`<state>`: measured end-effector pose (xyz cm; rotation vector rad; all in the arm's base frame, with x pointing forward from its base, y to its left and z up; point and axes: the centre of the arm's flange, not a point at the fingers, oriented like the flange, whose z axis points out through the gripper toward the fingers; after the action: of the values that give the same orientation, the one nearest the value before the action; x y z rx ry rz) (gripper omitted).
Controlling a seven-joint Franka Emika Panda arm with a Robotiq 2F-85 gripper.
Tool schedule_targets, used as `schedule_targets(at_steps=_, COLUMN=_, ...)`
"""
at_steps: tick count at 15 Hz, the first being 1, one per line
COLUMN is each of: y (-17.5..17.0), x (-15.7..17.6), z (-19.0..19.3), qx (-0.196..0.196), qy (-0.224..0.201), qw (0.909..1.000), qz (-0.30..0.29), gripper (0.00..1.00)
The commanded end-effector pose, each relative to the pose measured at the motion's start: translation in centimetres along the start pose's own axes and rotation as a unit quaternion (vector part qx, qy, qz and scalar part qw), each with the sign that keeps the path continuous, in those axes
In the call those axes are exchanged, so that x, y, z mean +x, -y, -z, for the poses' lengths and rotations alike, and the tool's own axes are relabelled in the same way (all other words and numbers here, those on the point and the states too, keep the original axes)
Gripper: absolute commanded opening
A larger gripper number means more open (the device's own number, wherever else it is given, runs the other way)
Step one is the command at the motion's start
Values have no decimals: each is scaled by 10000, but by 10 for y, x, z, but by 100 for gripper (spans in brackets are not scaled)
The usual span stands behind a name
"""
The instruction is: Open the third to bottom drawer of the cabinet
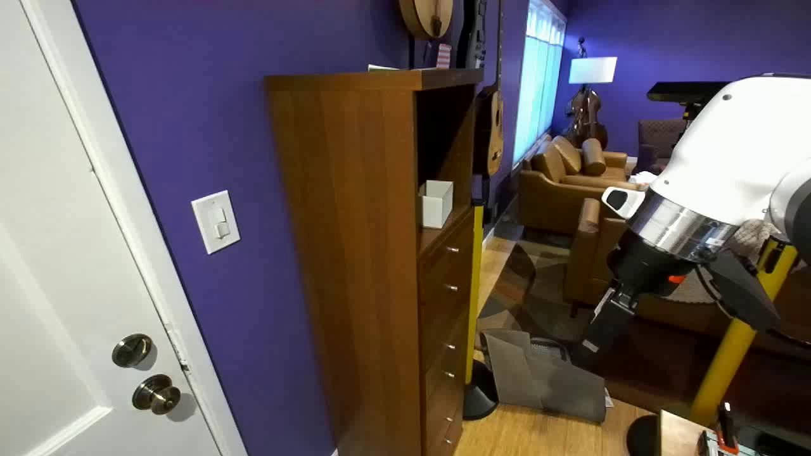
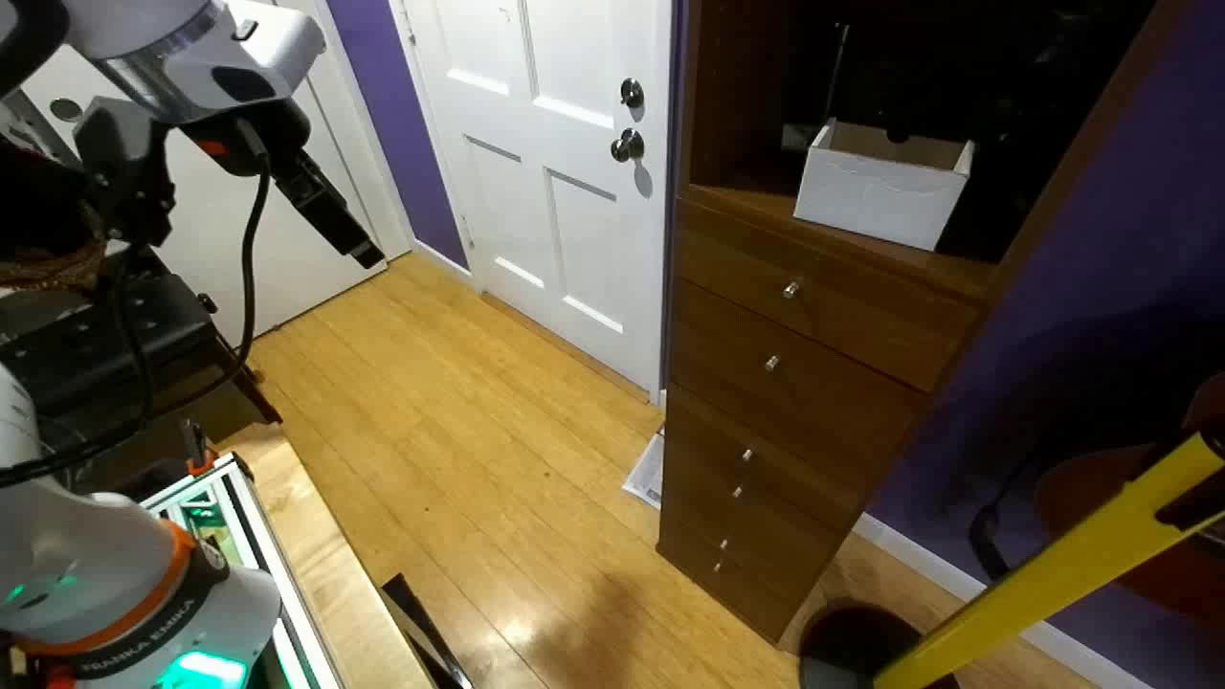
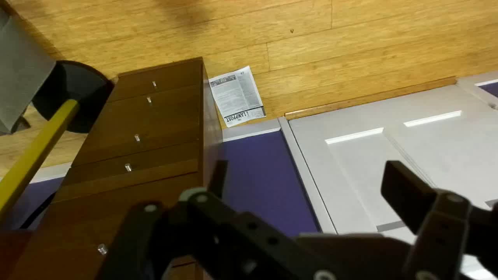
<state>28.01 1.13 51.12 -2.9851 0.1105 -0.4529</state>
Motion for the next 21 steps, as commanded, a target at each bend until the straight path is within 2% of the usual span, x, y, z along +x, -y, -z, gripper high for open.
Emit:
schedule_targets(at_steps=1, y=-1, x=-2, z=-5, qx=-6, qy=55, qw=10000, qz=-6, gripper=100)
schedule_targets(at_steps=5, y=-2, x=-4, z=-13, qx=-17, qy=160, qw=9999, qz=-17, gripper=100)
schedule_targets(at_steps=6, y=-2, x=0, z=-12, qx=18, qy=-187, qw=9997, qz=-180, gripper=100)
schedule_targets(at_steps=7, y=-3, x=7, z=-10, qx=-27, qy=-225, qw=9993, qz=-297, gripper=100)
schedule_targets(at_steps=9, y=-13, x=36, z=-18, qx=-146, qy=-636, qw=9966, qz=-499, gripper=100)
schedule_targets(at_steps=13, y=-54, x=78, z=-71, qx=-720, qy=-759, qw=9907, qz=-865, gripper=100)
schedule_targets(at_steps=15, y=-78, x=91, z=-105, qx=-1064, qy=-549, qw=9873, qz=-1044, gripper=100)
schedule_targets(at_steps=17, y=-102, x=99, z=-137, qx=-1386, qy=-165, qw=9840, qz=-1105, gripper=100)
schedule_targets(at_steps=21, y=-143, x=110, z=-194, qx=-1768, qy=601, qw=9767, qz=-1060, gripper=100)
